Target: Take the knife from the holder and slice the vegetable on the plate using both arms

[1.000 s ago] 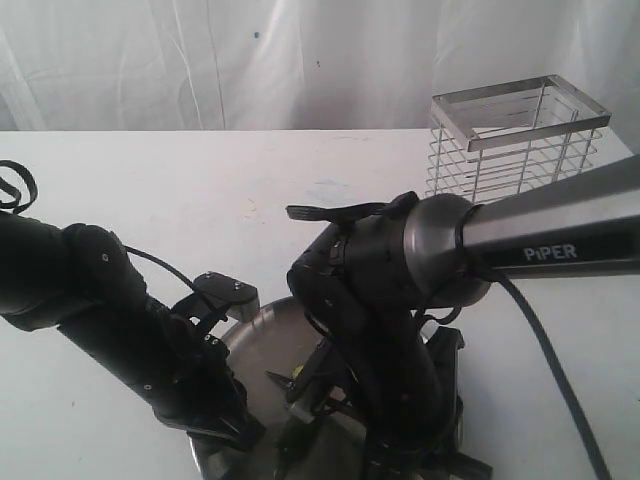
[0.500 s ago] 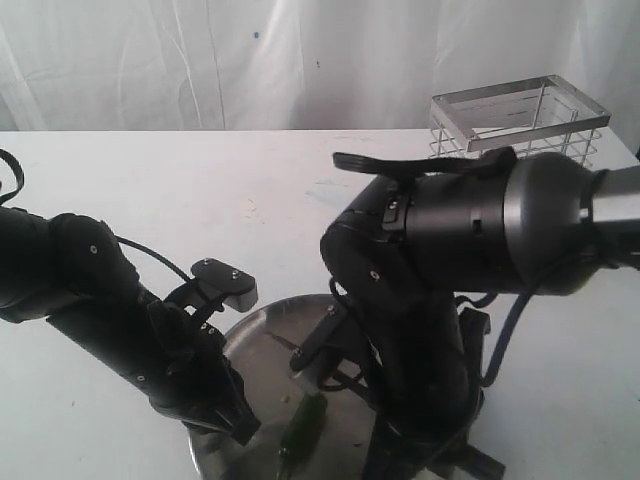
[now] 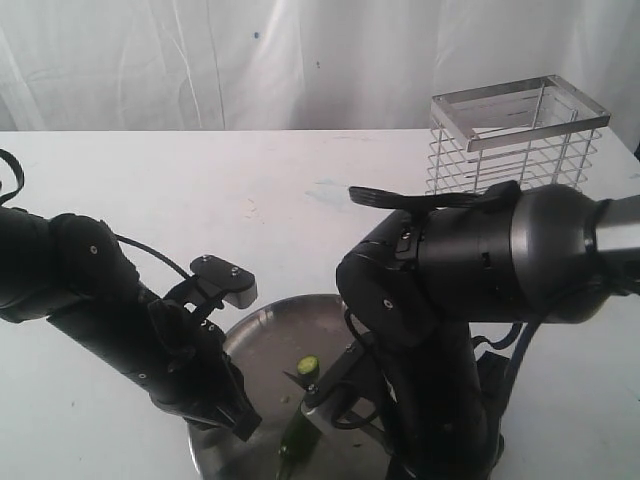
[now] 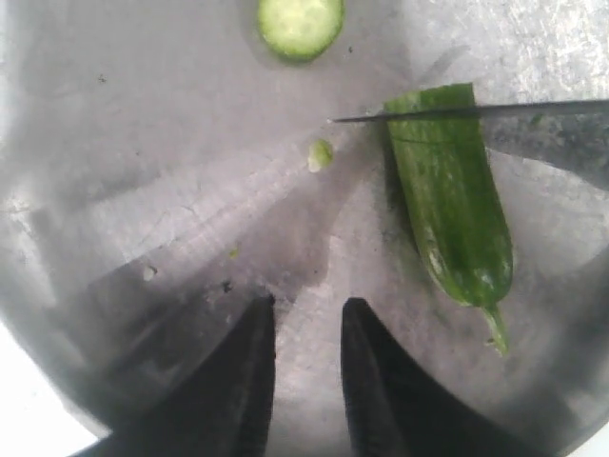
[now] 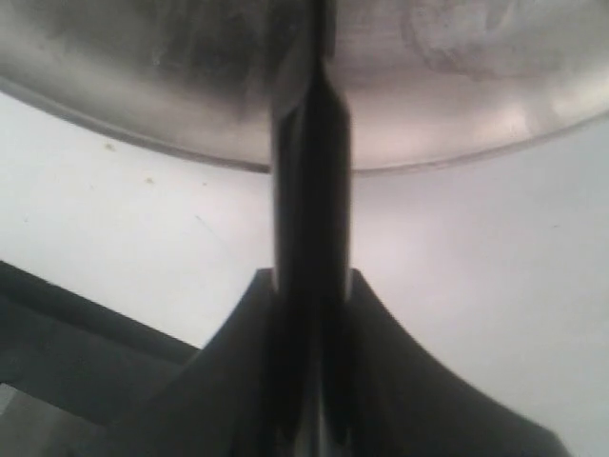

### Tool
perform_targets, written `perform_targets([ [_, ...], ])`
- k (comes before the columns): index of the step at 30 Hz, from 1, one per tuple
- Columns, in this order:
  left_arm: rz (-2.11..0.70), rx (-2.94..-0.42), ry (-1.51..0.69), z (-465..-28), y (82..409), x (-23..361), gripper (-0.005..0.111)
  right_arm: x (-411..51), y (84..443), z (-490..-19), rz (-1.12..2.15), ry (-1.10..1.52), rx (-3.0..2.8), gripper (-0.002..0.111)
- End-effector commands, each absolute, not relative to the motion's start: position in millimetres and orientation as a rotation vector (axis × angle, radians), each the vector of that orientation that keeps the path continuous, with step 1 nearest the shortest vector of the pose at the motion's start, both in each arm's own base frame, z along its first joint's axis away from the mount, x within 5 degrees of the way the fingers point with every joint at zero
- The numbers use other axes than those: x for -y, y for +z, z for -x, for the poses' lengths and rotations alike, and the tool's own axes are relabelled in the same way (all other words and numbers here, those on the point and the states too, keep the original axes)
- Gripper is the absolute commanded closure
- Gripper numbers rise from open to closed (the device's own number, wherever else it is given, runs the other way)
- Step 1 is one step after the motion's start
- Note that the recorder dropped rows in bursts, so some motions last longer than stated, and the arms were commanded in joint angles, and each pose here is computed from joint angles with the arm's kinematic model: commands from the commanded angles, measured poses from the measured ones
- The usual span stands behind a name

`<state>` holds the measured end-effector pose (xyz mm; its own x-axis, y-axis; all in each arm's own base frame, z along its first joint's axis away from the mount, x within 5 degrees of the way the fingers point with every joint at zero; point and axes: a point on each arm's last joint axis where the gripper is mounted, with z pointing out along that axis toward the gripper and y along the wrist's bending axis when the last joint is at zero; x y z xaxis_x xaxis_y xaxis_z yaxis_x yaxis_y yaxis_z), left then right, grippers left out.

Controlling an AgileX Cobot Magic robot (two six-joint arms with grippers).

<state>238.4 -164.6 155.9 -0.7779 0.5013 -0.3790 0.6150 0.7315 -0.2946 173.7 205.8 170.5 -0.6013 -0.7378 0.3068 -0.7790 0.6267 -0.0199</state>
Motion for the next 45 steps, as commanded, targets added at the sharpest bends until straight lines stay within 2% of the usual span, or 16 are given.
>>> perform_targets([
  [1, -0.879, -2.675, -0.612, -234.0, 156.4, 165.1, 0.076, -204.5, 172.2, -173.0, -1.231, 0.22, 2.583, 0.108],
  [11, -0.869, -2.681, -0.615, -233.9, 156.4, 165.1, 0.076, -201.5, 171.9, -177.1, -1.275, 0.291, 2.578, 0.108],
  [37, -0.872, -2.678, -0.608, -234.2, 156.3, 164.9, 0.076, -207.2, 170.5, -176.0, -1.309, 0.197, 2.588, 0.108],
  [45, -0.872, -2.678, -0.608, -234.2, 156.3, 164.9, 0.076, -209.1, 151.9, -177.6, -1.281, 0.233, 2.528, 0.108],
])
